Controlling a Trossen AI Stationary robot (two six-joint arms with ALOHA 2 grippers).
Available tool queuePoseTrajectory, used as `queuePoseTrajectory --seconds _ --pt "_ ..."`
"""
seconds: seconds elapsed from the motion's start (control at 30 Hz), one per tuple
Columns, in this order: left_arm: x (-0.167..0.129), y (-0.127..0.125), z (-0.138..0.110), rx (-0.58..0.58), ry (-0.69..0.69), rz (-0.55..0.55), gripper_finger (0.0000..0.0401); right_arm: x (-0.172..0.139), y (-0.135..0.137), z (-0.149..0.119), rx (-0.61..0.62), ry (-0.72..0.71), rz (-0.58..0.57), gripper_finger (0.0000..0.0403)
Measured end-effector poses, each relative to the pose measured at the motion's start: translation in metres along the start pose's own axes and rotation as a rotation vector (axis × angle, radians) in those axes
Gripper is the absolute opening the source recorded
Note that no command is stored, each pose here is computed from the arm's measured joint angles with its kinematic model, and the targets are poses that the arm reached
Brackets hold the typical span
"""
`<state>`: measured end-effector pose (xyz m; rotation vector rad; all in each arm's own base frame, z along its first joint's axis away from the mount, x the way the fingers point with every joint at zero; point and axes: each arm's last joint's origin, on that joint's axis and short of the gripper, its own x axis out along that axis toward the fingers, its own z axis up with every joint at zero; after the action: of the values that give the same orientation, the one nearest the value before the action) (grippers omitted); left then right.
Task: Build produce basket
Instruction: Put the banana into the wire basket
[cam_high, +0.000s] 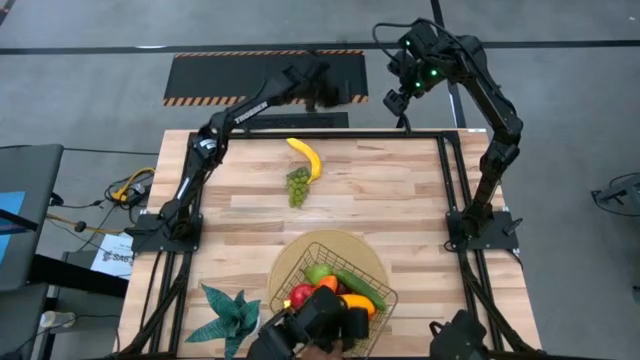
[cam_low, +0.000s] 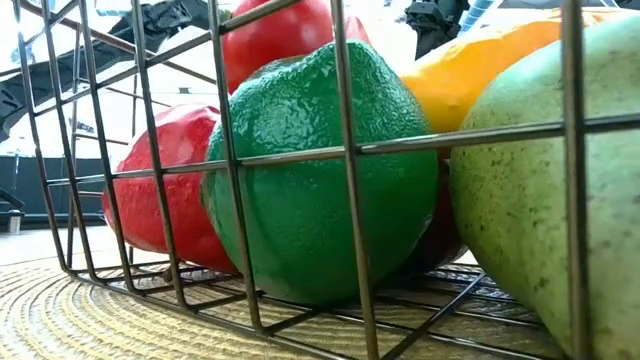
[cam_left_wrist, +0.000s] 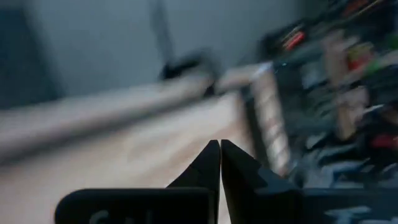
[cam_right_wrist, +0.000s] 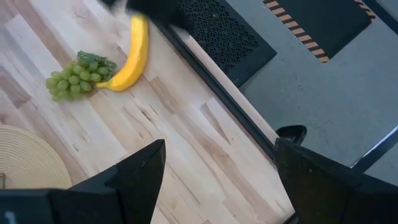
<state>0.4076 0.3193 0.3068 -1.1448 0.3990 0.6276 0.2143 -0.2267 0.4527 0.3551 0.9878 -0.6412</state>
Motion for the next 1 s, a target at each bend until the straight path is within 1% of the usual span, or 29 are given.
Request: queuePoseTrajectory --seconds 0.03,0.07,0.1,0.17,0.2,0.23,0.27,0.33,0.4,0.43,0.5,0.57,0.7,0.8,0.83,0.93,1.0 --pt "-0.001 -0.002 0.007 0.020 -0.059 -0.039 0.0000 0.000 -0.001 0.000 0.002 0.001 -0.001 0.0317" --pt "0.000 0.002 0.011 -0.010 -0.065 -0.051 0.0000 0.000 -0.002 0.000 0.007 0.003 -0.003 0.0317" --pt "0.008 0.013 0.011 -0.055 -0.029 -0.034 0.0000 0.000 -0.003 -0.001 0.010 0.004 -0.004 0.0317" --pt "0.033 0.034 0.009 -0.067 0.027 -0.039 0.0000 0.000 -0.003 -0.001 0.013 0.007 -0.006 0.0317" --pt "0.046 0.044 0.004 -0.078 0.064 -0.020 0.0000 0.000 -0.003 -0.001 0.013 0.006 -0.005 0.0317" --pt "0.057 0.048 -0.002 -0.079 0.090 -0.018 0.0000 0.000 -0.003 -0.001 0.013 0.005 -0.005 0.0317" --pt "0.063 0.046 -0.004 -0.060 0.084 -0.051 0.0000 0.000 -0.003 -0.001 0.012 0.007 -0.004 0.0317" --pt "0.062 0.037 -0.007 -0.048 0.062 -0.054 0.0000 0.000 -0.002 -0.001 0.012 0.006 -0.003 0.0317" --pt "0.057 0.034 -0.006 -0.082 0.024 -0.020 0.0000 0.000 -0.003 -0.001 0.010 0.007 -0.004 0.0317" --pt "0.055 0.039 -0.005 -0.111 0.029 0.020 0.0000 0.000 -0.003 -0.001 0.010 0.006 -0.004 0.0317" --pt "0.055 0.052 -0.010 -0.173 0.071 0.137 0.0000 0.000 -0.003 -0.001 0.009 0.006 -0.004 0.0317" --pt "0.055 0.060 -0.014 -0.171 0.080 0.230 0.0000 0.000 -0.003 -0.001 0.009 0.004 -0.004 0.0317" --pt "0.055 0.060 -0.022 -0.167 0.068 0.315 0.0000 0.000 -0.003 0.000 0.008 -0.002 -0.004 0.0317" --pt "0.054 0.062 -0.020 -0.223 0.030 0.341 0.0000 0.000 -0.003 0.001 0.005 -0.008 -0.006 0.0317" --pt "0.054 0.062 -0.019 -0.223 0.021 0.344 0.0000 0.000 -0.004 0.001 0.006 -0.011 -0.007 0.0317" --pt "0.053 0.059 -0.019 -0.206 0.036 0.315 0.0000 0.000 -0.006 0.001 0.013 -0.012 -0.011 0.0317" --pt "0.048 0.045 -0.018 -0.149 0.039 0.274 0.0000 -0.001 -0.009 0.000 0.021 -0.012 -0.016 0.0317"
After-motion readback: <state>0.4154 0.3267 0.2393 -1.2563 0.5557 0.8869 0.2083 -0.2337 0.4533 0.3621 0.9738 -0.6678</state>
